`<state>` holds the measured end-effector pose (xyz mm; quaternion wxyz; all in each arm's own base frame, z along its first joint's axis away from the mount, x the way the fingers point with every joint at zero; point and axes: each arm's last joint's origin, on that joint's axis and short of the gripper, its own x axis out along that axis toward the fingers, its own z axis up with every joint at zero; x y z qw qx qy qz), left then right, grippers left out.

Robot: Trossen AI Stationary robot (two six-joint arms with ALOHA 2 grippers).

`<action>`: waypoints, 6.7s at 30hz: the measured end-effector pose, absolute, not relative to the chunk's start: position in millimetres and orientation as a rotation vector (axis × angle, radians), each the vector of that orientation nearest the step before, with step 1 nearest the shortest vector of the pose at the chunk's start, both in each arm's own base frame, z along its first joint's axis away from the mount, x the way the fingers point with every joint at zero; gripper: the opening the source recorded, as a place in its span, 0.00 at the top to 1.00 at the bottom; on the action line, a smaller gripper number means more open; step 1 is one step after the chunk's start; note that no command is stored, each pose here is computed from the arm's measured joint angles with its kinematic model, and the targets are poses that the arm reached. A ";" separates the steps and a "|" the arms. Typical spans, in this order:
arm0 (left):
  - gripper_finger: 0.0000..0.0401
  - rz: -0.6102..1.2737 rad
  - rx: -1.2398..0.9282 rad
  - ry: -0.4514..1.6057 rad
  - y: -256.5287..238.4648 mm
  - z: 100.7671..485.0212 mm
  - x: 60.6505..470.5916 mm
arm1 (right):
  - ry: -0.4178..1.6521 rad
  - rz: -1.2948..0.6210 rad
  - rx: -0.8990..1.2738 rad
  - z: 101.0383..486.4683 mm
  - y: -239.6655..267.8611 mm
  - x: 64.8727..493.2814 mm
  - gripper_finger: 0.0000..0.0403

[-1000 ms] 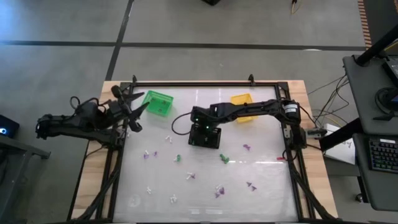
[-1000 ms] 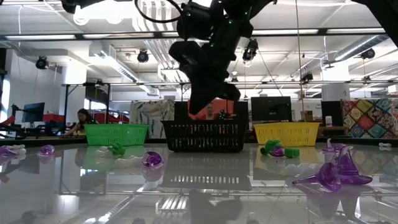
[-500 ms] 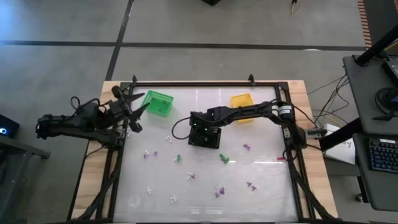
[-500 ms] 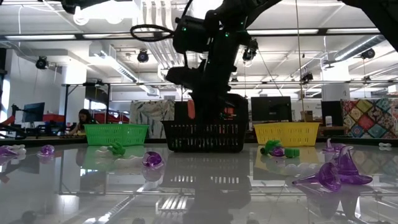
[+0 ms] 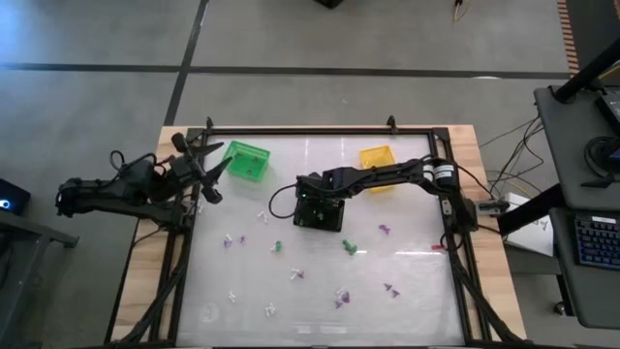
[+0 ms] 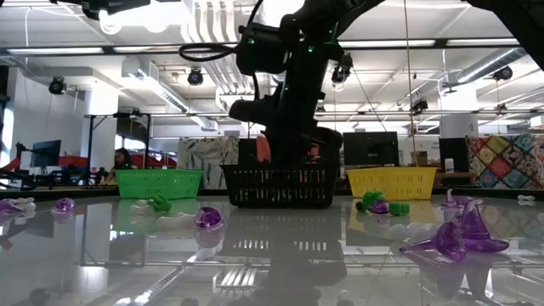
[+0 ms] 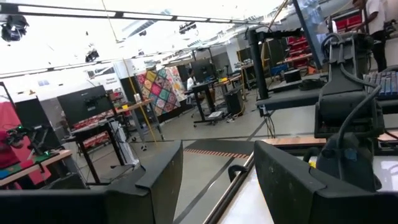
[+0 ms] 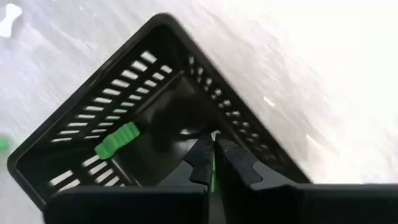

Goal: Sort Halloween decoration
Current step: Put the white bone toy from the black bin into the yellow bin

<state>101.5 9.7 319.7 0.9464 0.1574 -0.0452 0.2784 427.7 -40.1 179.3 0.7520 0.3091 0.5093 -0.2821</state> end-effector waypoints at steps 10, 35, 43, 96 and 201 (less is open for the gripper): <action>0.55 0.584 0.323 -0.087 10.1 319.6 101.1 | 1.120 -0.606 0.666 177.3 -34.1 427.8 0.98; 0.55 0.583 0.325 -0.081 10.1 319.0 101.1 | 1.114 -0.578 0.630 176.1 -30.4 428.9 0.98; 0.55 0.582 0.322 -0.078 10.1 318.6 101.2 | 1.125 -0.571 0.630 174.3 -28.5 428.0 0.98; 0.55 0.579 0.328 -0.063 10.0 317.2 101.5 | 1.187 0.377 -0.564 165.5 -40.3 431.9 0.84; 0.55 0.558 0.156 -0.053 9.1 310.9 114.3 | 0.475 -0.979 0.536 199.2 -122.4 219.2 0.98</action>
